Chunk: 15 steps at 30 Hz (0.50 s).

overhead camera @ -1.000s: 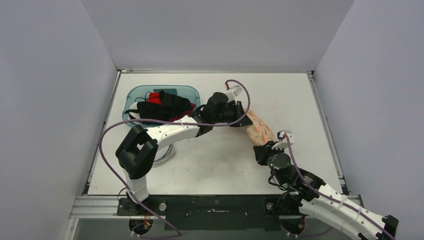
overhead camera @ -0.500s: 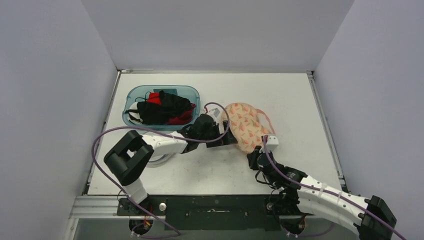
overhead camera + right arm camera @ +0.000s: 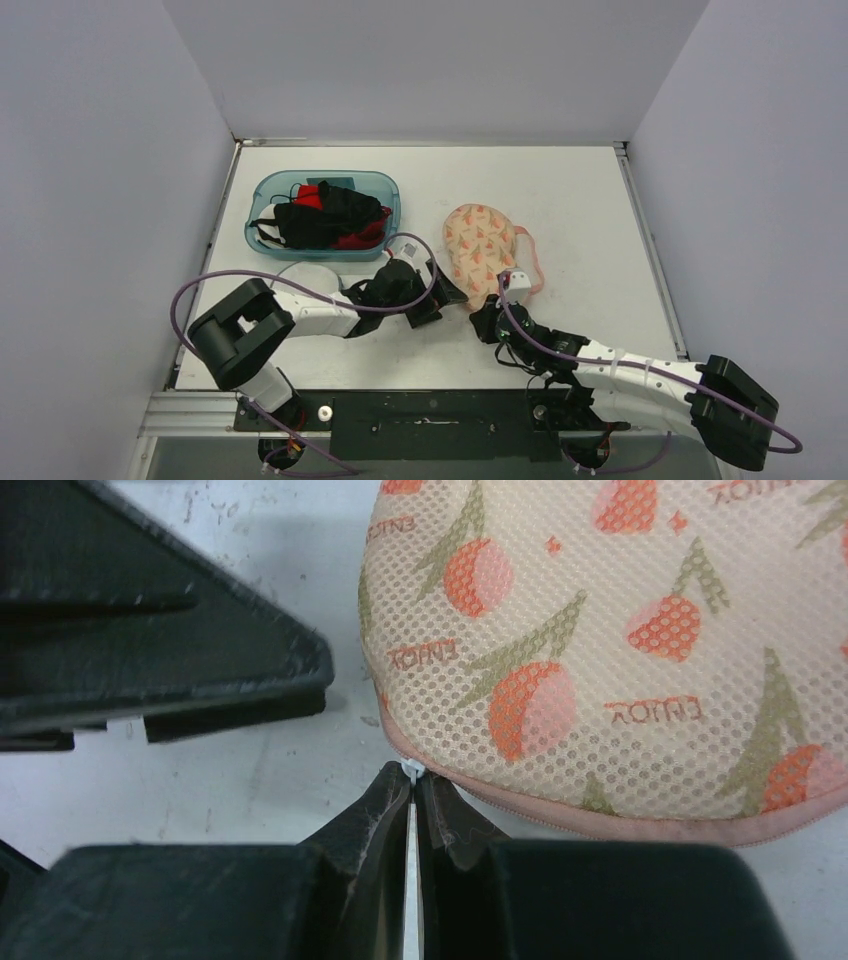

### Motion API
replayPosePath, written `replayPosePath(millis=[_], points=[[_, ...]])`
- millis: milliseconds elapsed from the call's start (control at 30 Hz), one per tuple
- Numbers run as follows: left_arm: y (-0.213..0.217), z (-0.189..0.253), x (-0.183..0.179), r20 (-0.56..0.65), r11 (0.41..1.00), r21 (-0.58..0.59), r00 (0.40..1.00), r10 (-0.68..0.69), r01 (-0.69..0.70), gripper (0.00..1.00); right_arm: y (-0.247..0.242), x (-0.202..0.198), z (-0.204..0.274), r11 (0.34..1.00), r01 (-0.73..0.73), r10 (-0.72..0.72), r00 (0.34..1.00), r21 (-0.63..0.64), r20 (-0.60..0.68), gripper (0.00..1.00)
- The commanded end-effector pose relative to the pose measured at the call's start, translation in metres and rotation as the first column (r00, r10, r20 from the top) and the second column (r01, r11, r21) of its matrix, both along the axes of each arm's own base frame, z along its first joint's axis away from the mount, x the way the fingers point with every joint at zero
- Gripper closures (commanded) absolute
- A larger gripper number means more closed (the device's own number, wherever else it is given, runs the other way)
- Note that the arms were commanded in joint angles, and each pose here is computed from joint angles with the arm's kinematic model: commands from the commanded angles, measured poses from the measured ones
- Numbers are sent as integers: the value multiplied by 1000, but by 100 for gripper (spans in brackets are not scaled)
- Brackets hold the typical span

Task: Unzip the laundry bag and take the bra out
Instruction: Unzip the laundry bag at the center of the board.

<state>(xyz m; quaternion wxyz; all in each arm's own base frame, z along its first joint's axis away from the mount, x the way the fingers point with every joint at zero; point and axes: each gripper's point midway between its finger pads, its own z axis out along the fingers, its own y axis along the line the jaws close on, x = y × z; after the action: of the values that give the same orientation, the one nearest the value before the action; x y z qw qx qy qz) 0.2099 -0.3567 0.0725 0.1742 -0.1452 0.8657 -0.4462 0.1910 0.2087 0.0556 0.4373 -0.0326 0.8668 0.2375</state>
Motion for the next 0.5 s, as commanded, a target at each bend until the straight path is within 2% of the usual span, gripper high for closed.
replayPosePath(millis=[0, 67, 133, 233, 333, 400, 467], points=[[-21, 28, 22, 24, 988, -148, 999, 48, -44, 3, 21, 3, 17, 998, -47, 44, 997, 45, 56, 95], [-21, 27, 26, 25, 987, -148, 998, 61, -56, 0, 21, 2, 15, 998, -48, 46, 997, 36, 56, 95], [-20, 23, 29, 21, 987, -141, 997, 81, -77, 8, 21, 1, 14, 998, -49, 48, 997, 31, 55, 95], [-18, 15, 32, 8, 987, -121, 995, 103, -101, 13, 21, -1, 14, 998, -51, 50, 997, 28, 57, 95], [-20, 8, 35, -11, 983, -134, 992, 126, -126, 30, 24, -3, 16, 997, -61, 58, 996, 47, 65, 95], [-22, 4, 37, -19, 982, -135, 991, 130, -131, 46, 25, -3, 16, 996, -64, 61, 996, 54, 64, 95], [-26, 2, 38, -25, 981, -145, 992, 124, -126, 55, 27, -5, 16, 996, -71, 68, 996, 58, 64, 95]])
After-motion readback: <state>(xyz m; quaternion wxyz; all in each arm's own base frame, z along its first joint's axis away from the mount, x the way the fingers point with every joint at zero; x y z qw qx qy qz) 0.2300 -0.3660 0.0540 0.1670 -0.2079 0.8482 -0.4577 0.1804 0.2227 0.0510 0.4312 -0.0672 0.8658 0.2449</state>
